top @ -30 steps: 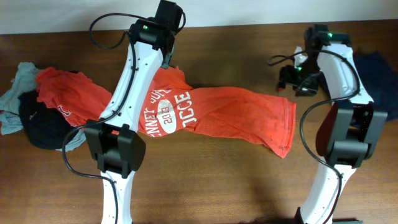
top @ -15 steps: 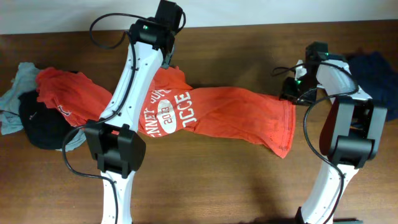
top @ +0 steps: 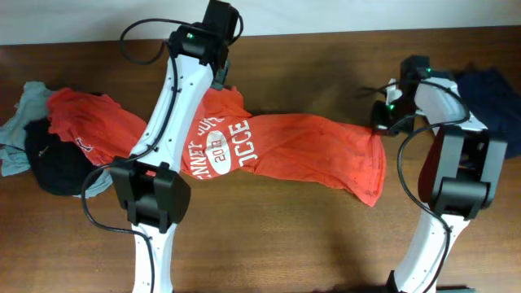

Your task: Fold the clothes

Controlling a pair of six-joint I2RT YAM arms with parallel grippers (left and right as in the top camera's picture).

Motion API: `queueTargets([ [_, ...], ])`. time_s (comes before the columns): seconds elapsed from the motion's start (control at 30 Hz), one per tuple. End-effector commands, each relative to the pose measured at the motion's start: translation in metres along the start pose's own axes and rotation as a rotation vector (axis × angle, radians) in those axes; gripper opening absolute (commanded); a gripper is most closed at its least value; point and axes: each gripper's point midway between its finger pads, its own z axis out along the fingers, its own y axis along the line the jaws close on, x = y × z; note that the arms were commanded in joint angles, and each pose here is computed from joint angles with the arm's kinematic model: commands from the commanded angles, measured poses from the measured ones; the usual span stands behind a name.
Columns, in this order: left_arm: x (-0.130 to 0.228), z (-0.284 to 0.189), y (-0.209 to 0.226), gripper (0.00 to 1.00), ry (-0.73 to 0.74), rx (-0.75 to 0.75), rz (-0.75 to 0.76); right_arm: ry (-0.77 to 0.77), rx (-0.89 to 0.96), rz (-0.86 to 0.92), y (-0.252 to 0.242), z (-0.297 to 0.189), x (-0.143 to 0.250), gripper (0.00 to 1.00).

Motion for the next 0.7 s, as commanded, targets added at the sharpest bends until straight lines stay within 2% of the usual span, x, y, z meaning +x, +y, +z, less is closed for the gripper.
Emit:
queueTargets([
  [0.0,-0.018,-0.022,0.030,0.00,-0.075,-0.013,-0.079,-0.164,-0.057,-0.037,0.017,-0.074,-0.045,0.04],
  [0.13,-0.035,-0.080,0.073,0.00,-0.196,-0.029,-0.162,-0.325,-0.052,-0.097,0.038,-0.184,-0.059,0.04],
  [0.17,-0.038,-0.102,0.085,0.00,-0.246,-0.029,-0.190,-0.386,-0.055,-0.107,0.044,-0.224,-0.052,0.04],
  [0.27,-0.039,-0.140,0.103,0.00,-0.330,-0.033,-0.229,-0.461,-0.057,-0.128,0.054,-0.276,-0.030,0.04],
  [0.43,-0.026,-0.185,0.122,0.00,-0.407,-0.035,-0.272,-0.620,-0.116,-0.182,0.075,-0.337,-0.006,0.04],
  [0.67,0.008,-0.256,0.150,0.00,-0.507,-0.032,-0.347,-0.816,-0.112,-0.229,0.086,-0.414,0.053,0.04],
])
